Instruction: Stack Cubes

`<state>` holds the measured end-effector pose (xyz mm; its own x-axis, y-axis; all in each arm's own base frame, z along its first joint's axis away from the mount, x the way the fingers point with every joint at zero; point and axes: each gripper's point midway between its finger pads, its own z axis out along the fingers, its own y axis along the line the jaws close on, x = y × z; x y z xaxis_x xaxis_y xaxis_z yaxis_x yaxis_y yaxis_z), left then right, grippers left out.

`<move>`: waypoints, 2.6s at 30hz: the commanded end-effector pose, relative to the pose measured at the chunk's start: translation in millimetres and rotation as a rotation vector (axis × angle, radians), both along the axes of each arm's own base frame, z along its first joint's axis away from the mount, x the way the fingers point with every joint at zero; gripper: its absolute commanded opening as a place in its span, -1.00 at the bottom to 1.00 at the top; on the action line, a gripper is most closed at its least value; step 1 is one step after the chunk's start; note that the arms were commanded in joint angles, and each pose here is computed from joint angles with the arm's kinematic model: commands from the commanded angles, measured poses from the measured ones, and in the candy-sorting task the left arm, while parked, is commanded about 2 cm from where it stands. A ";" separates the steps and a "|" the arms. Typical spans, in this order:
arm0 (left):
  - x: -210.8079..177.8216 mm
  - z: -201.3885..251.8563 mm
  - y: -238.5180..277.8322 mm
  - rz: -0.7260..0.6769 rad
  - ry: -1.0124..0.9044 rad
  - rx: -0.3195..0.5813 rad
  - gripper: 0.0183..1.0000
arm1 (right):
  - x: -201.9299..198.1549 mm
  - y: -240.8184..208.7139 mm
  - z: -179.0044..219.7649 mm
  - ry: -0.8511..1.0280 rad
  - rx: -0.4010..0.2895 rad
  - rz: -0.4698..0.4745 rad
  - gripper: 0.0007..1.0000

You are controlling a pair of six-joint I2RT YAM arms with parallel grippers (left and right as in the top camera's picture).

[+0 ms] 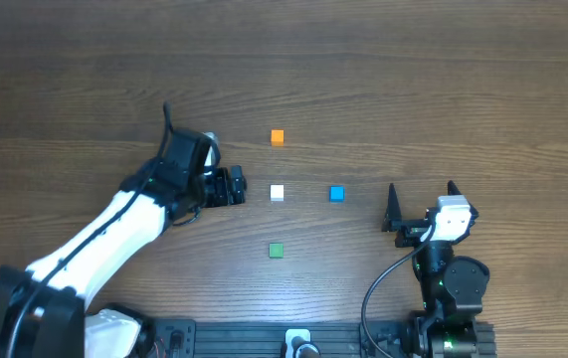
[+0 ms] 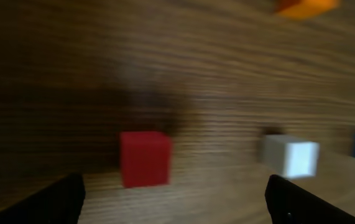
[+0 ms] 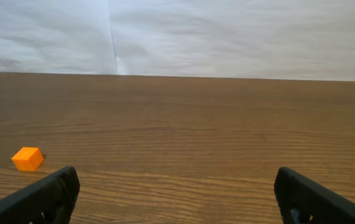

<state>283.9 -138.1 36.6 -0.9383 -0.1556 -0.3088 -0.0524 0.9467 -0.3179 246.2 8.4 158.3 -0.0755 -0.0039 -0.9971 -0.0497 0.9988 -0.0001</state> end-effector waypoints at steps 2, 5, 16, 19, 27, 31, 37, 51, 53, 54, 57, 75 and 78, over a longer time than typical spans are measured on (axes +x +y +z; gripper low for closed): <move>6.7 -14.5 13.4 0.096 0.024 0.066 0.84 | 0.0 -1.4 -1.3 -0.003 -0.001 -0.005 0.99; 7.2 -20.6 16.2 0.101 0.032 0.086 0.80 | 0.0 -1.4 -1.2 -0.003 -0.001 -0.005 0.98; 18.4 -19.2 19.1 0.006 -0.021 0.158 0.69 | 0.0 -1.4 -1.3 -0.003 -0.001 -0.005 0.99; 22.8 -13.2 9.0 -0.071 -0.039 0.144 0.71 | 0.0 -1.4 -1.3 -0.003 -0.001 -0.005 0.98; 20.0 -19.2 -0.7 -0.142 0.031 0.182 0.71 | 0.0 -1.4 -1.2 -0.003 -0.001 -0.005 0.98; 16.7 -26.1 -1.5 -0.162 0.051 0.194 0.71 | 0.0 -1.4 -1.2 -0.003 -0.001 -0.005 0.98; 13.8 -29.7 -0.7 -0.164 0.068 0.200 0.68 | 0.0 -1.4 -1.2 -0.003 -0.001 -0.005 0.98; 12.2 -30.6 0.1 -0.165 0.076 0.203 0.05 | 0.0 -1.4 -1.3 -0.003 -0.001 -0.005 0.99; 12.2 -30.6 0.3 -0.164 0.075 0.204 0.02 | 0.0 -1.4 -1.3 -0.003 -0.001 -0.005 0.98; 12.4 -30.6 0.6 -0.163 0.075 0.206 0.02 | 0.0 -1.4 -1.2 -0.003 -0.001 -0.005 0.98; 12.4 -30.6 0.8 -0.163 0.075 0.207 0.00 | 0.0 -1.4 -1.2 -0.003 -0.001 -0.005 0.98; 12.4 -31.2 1.3 -0.162 0.076 0.211 -0.31 | 0.0 -1.4 -1.3 -0.003 -0.001 -0.005 0.98; 12.4 -31.2 1.3 -0.162 0.076 0.211 -0.38 | 0.0 -1.4 -1.3 -0.003 -0.001 -0.005 0.98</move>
<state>292.2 -133.2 3.4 -0.9699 0.0460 -0.2392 0.0753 0.9905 -0.1150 246.2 8.4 158.3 -0.0754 -0.0043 -0.9971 -0.0498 0.9988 -0.0005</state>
